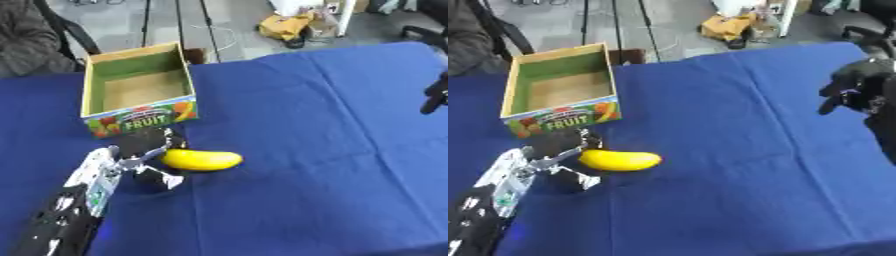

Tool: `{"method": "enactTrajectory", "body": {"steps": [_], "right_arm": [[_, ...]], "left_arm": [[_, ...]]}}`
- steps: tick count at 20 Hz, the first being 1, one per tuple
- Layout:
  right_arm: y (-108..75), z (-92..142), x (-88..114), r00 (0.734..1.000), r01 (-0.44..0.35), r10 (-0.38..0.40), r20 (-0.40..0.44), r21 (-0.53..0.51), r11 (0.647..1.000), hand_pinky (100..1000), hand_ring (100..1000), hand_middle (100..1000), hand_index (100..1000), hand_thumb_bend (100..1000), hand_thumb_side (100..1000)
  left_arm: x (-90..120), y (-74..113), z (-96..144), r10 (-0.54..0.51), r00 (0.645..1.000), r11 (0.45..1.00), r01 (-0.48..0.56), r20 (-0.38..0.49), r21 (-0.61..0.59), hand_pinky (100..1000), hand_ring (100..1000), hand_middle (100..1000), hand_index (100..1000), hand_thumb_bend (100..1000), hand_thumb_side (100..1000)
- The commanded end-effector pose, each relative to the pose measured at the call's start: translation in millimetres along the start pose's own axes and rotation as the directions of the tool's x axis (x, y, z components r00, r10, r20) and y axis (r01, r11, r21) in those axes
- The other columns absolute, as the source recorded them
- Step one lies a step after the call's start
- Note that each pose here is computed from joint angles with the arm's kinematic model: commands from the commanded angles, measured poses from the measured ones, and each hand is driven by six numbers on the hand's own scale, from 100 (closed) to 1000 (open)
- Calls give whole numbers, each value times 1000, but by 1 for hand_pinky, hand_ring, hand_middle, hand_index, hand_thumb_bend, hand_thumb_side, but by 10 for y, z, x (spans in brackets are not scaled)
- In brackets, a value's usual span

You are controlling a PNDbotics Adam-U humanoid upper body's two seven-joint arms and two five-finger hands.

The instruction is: Pick up objects on the table and place them in the box.

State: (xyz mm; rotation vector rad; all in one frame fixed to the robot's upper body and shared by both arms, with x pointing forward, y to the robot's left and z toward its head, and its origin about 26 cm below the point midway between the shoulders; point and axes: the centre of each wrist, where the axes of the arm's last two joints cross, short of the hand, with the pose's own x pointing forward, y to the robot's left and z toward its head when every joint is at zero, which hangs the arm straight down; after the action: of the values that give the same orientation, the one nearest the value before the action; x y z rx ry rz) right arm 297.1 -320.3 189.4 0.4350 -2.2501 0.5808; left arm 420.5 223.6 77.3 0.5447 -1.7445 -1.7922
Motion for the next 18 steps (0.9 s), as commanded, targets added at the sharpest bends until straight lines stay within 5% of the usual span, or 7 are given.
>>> {"method": "enactTrajectory", "body": {"steps": [1,18], "right_arm": [[-19,-29,56,1000,-13,12,14,14,1000,549,661,659,706,100,523],[-19,-25,55,1000,-12,12,16,13,1000,549,661,659,706,100,523]], "left_arm": [[-30,88,12,-21,1000,1000,21,1,-2,478,470,457,698,287,434],[-25,91,5,-12,1000,1000,12,15,-13,471,464,450,686,278,519]]}}
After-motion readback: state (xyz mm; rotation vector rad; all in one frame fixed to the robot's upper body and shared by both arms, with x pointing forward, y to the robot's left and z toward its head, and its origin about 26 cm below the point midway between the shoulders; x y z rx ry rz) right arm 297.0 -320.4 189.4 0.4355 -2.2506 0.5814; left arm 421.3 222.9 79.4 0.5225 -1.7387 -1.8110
